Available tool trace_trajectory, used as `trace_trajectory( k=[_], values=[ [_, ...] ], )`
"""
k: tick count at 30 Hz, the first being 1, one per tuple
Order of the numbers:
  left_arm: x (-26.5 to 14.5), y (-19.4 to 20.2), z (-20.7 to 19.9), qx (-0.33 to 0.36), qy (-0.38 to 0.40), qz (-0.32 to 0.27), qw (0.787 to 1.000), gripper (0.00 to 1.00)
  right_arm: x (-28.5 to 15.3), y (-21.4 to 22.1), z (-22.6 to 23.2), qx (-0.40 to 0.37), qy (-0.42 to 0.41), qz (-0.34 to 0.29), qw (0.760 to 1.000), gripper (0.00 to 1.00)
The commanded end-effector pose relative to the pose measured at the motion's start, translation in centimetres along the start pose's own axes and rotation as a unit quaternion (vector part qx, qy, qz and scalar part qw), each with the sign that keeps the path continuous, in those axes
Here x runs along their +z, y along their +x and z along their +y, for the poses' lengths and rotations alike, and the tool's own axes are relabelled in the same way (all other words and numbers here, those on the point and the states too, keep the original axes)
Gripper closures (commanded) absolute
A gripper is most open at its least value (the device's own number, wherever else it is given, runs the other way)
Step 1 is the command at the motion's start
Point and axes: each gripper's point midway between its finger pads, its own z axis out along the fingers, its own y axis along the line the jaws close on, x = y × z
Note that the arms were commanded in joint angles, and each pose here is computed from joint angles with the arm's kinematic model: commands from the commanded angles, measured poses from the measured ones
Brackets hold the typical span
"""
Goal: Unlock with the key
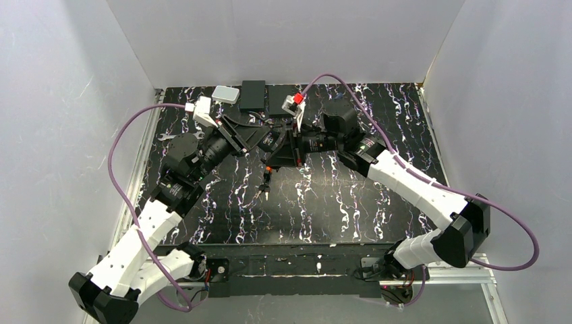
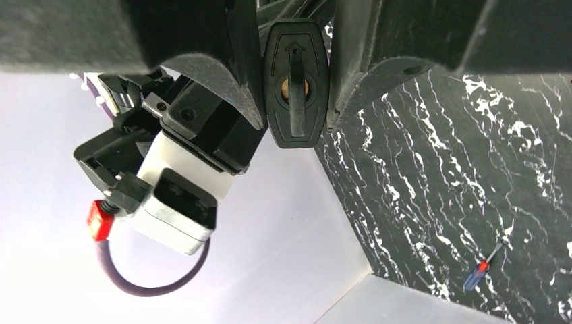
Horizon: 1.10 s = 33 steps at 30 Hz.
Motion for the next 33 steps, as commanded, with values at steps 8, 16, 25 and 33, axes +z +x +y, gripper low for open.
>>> trace_trajectory(
  k=[8,16,25,33],
  values=[
    [-1.5,-2.7,-6.6,0.100,0.153,-0.059,0.981,1.00,-1.4,-2.3,0.6,0.017,-0.047,-0.034,0.998,0.99],
    [-2.6,-3.2,-7.2,0.109,0.170,-0.084,0.976,1.00,-2.4,-3.9,0.4,0.082,-0.094,-0.063,0.990,0.76],
    [-3.1,-4.5,-8.3,0.066,0.173,-0.104,0.977,1.00,-3.2,-5.6,1.6,0.067,-0.096,-0.101,0.988,0.34],
    [-3.6,-4.7,-8.3,0.033,0.172,-0.110,0.978,1.00,-3.2,-7.9,2.8,0.071,-0.124,-0.162,0.976,0.24]
  ],
)
